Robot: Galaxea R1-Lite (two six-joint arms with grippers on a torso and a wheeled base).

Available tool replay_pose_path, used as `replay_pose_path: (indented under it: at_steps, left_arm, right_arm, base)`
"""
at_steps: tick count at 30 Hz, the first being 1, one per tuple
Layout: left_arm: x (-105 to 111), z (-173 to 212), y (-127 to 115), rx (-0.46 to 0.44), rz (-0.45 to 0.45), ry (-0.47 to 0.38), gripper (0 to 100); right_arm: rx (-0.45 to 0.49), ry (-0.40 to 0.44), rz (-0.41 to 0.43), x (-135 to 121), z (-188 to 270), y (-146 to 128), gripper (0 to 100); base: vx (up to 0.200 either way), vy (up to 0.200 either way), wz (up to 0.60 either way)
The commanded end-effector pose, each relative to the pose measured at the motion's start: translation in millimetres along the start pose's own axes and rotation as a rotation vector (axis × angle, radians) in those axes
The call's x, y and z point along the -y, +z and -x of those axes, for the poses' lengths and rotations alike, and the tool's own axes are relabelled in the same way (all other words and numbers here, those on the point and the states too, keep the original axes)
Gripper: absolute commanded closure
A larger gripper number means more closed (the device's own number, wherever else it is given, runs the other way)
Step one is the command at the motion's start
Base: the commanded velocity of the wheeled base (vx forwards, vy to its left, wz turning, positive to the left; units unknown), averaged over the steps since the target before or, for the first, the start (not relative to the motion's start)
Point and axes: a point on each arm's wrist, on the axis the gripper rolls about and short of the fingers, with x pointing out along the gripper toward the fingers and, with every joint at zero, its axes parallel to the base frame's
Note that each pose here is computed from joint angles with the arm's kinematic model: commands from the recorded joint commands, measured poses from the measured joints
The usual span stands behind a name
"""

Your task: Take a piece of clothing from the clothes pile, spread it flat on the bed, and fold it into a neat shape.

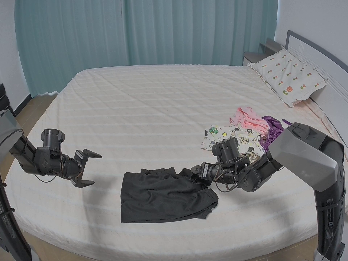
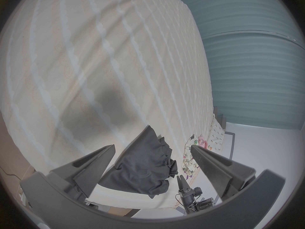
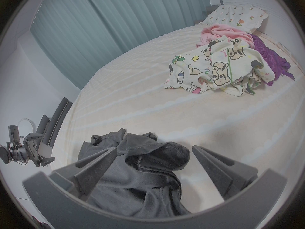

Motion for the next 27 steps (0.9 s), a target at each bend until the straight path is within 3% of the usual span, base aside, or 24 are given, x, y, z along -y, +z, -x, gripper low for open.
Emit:
replay_pose_path:
  at_steps: [1, 13, 22, 27]
  left_arm:
    - [-1.1, 1.0, -0.6, -0.006, 0.0, -0.002, 0]
    - [-2.2, -0.1, -0.5, -0.008, -0.001, 0.001, 0]
    - [-2.9, -0.1, -0.8, -0.007, -0.004, 0.003, 0]
    - [-2.9, -0.1, -0.7, -0.006, -0.004, 0.004, 0]
  right_arm:
    - [-0.012, -0.01, 0.002, 2.7, -8.8, -5.6, 0]
    - [-0.015, -0.02, 0.022, 5.2, -9.1, -4.5, 0]
    - [-0.02, -0.037, 0.112, 10.4, -15.3, -8.3, 0]
    - [0.013, -0.137, 0.187, 27.3, -20.4, -4.6, 0]
  base:
    - [0.0, 0.0, 0.0]
    - [0.0, 0.2, 0.0]
    - [0.0, 0.0, 0.0]
    - [0.0, 0.0, 0.0]
